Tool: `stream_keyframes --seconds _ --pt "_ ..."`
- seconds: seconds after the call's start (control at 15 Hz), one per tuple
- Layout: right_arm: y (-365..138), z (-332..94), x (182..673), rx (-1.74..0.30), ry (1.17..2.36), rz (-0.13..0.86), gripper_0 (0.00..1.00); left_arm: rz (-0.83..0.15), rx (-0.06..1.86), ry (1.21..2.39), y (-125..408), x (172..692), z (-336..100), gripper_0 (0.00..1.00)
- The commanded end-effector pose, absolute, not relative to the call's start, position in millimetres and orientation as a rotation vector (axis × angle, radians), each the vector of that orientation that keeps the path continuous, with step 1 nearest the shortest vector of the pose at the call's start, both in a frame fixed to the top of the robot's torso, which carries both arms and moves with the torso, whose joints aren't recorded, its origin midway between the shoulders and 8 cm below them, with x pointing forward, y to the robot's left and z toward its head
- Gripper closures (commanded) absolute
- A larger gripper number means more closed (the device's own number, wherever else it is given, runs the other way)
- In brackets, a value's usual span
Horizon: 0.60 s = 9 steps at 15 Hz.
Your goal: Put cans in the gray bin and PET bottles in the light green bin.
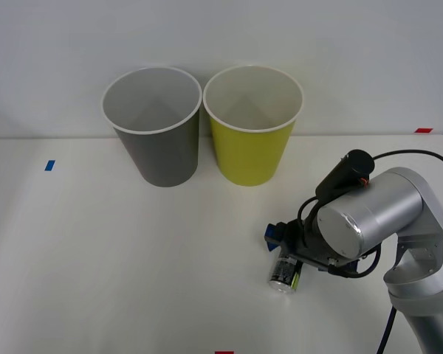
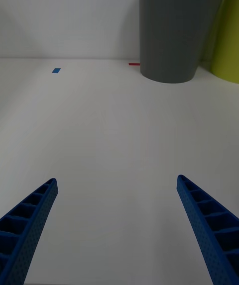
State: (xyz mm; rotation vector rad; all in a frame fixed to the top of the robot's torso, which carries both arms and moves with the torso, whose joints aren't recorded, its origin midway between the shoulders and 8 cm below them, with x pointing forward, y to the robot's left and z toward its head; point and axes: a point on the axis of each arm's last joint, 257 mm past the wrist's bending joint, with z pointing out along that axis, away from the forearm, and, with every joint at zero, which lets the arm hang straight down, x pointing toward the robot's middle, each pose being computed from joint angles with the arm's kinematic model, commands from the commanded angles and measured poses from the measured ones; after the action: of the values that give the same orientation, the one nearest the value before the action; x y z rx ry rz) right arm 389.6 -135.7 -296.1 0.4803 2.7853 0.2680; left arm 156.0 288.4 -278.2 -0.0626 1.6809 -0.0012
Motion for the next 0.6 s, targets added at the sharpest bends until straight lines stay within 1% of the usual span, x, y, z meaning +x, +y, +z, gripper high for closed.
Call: stream_keyframes --seconds 0.07,0.6 --pt "-134.7 -302.3 390.2 0.498 2.793 0.268 0.00 -0.001 -0.063 1.681 288.4 156.0 -278.2 0.18" --pt "-124.5 -307.8 385.1 0.505 2.807 0.271 0.00 -0.001 -0.063 1.681 288.4 156.0 -278.2 0.18"
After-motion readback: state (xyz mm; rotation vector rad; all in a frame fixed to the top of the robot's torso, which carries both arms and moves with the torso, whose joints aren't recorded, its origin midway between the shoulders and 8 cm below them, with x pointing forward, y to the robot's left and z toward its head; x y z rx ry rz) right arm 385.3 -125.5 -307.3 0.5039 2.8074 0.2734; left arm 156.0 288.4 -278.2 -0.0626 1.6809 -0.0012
